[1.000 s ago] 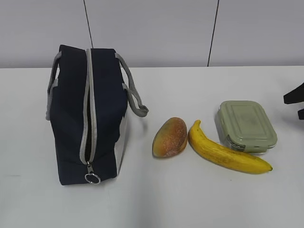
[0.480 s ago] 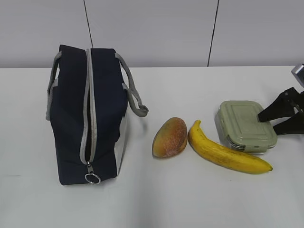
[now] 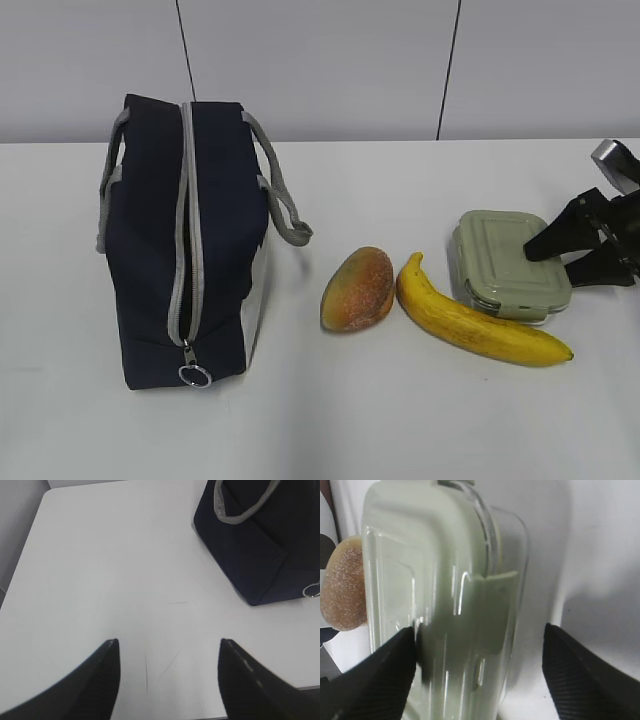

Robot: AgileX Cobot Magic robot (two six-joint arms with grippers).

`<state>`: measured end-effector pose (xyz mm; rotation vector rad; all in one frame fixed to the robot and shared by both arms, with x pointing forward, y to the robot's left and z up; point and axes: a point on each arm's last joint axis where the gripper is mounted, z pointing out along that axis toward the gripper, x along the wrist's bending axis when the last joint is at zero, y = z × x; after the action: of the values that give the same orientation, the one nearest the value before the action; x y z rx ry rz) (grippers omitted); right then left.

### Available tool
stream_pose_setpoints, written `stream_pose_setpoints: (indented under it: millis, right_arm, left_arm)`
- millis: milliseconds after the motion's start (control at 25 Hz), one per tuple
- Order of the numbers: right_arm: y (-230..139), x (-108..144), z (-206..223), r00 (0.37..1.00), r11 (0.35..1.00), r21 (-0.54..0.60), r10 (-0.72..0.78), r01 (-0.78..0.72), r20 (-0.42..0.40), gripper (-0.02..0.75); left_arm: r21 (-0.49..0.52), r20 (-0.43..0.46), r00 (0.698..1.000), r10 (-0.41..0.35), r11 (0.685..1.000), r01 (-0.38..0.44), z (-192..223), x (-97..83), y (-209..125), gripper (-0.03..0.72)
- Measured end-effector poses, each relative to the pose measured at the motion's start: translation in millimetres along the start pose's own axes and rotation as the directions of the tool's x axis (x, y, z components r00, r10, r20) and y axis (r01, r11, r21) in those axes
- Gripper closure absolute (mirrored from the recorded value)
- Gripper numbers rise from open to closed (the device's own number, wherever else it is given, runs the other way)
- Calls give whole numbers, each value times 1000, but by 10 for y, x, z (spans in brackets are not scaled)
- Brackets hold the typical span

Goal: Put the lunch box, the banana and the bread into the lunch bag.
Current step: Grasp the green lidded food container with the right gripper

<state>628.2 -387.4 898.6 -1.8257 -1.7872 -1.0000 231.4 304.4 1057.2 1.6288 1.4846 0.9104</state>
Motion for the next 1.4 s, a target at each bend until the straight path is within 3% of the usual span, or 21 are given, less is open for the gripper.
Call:
stream_pose_setpoints:
  millis: [480, 880, 1400]
  right_arm:
    - [63, 84, 43, 998, 998, -50, 24, -27, -54, 180]
    - [32, 60, 45, 1000, 1000, -17, 9, -10, -27, 194]
    - [42, 71, 44, 999, 999, -27, 25, -26, -39, 365]
  left_arm:
    - [0, 0, 1000, 0, 1000, 0, 0, 0, 0, 228]
    - [0, 0, 1000, 0, 1000, 0, 0, 0, 0, 231]
    - [0, 0, 1000, 0, 1000, 0, 0, 0, 0, 239]
